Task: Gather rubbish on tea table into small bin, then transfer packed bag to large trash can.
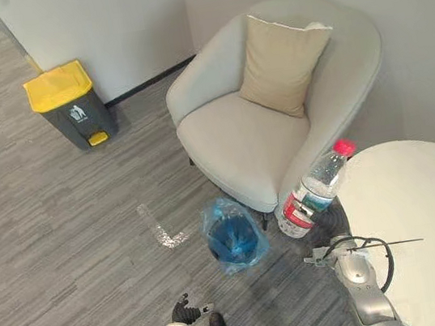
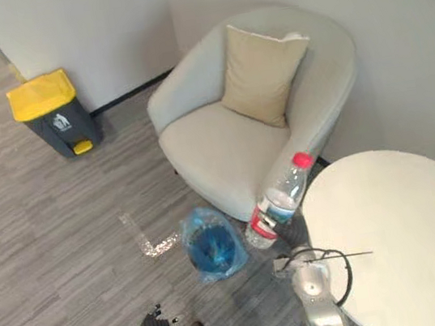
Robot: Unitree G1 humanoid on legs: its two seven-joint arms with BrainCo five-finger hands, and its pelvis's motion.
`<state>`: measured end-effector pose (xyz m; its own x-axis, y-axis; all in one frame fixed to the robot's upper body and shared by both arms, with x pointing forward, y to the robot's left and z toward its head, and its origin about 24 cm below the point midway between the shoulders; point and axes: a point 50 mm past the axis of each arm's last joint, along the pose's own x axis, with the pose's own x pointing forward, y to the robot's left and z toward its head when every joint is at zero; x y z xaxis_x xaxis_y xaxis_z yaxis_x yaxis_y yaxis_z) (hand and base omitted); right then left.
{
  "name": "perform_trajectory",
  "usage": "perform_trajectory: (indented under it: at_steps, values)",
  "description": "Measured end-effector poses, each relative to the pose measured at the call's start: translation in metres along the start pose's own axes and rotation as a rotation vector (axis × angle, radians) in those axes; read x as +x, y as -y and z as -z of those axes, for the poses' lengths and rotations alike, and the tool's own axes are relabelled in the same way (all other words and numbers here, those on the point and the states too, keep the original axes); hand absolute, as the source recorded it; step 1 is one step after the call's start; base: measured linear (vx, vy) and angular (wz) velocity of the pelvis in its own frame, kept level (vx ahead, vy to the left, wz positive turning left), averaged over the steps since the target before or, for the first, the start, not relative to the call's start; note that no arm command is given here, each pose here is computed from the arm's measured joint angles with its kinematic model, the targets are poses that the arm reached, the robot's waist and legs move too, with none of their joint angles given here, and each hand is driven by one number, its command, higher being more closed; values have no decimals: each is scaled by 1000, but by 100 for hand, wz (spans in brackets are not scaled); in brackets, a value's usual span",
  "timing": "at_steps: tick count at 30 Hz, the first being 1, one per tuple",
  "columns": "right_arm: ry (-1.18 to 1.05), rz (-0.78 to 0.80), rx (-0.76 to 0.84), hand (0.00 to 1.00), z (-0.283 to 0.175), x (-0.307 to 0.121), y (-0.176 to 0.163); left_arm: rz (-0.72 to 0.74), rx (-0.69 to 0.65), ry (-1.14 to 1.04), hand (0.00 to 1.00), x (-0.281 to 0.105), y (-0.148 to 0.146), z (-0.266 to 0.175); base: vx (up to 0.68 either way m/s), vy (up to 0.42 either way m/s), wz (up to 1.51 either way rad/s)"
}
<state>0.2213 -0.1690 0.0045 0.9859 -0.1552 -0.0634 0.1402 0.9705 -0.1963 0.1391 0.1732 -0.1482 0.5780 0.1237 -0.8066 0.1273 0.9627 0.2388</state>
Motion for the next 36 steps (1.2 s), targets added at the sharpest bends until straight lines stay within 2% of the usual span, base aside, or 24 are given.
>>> perform_trajectory:
  at_steps: [7,12,17,21,31,36]
  values:
    - [-83,-68,-27,100,19,-4,-11,27,77,-39,0,-1,2,11,55,32,-16]
    - [-70,-98,-35,100,17,-1,-15,-10,37,-57,0,0,-8,14,32,-99,43]
    - [-107,-100,-77,100,26,-3,-6,-3,-39,-81,0,-3,2,20,77,-92,33]
    - [-102,-105,-71,100,25,-2,-9,-32,-56,-75,0,-2,-6,18,95,-71,29]
    - [73,-136,-107,100,-16,26,-33,-148,-302,118,0,8,-26,-45,-86,15,32]
    - [169,-74,-98,100,-45,48,-33,-203,-417,232,0,11,-39,-88,-186,18,7]
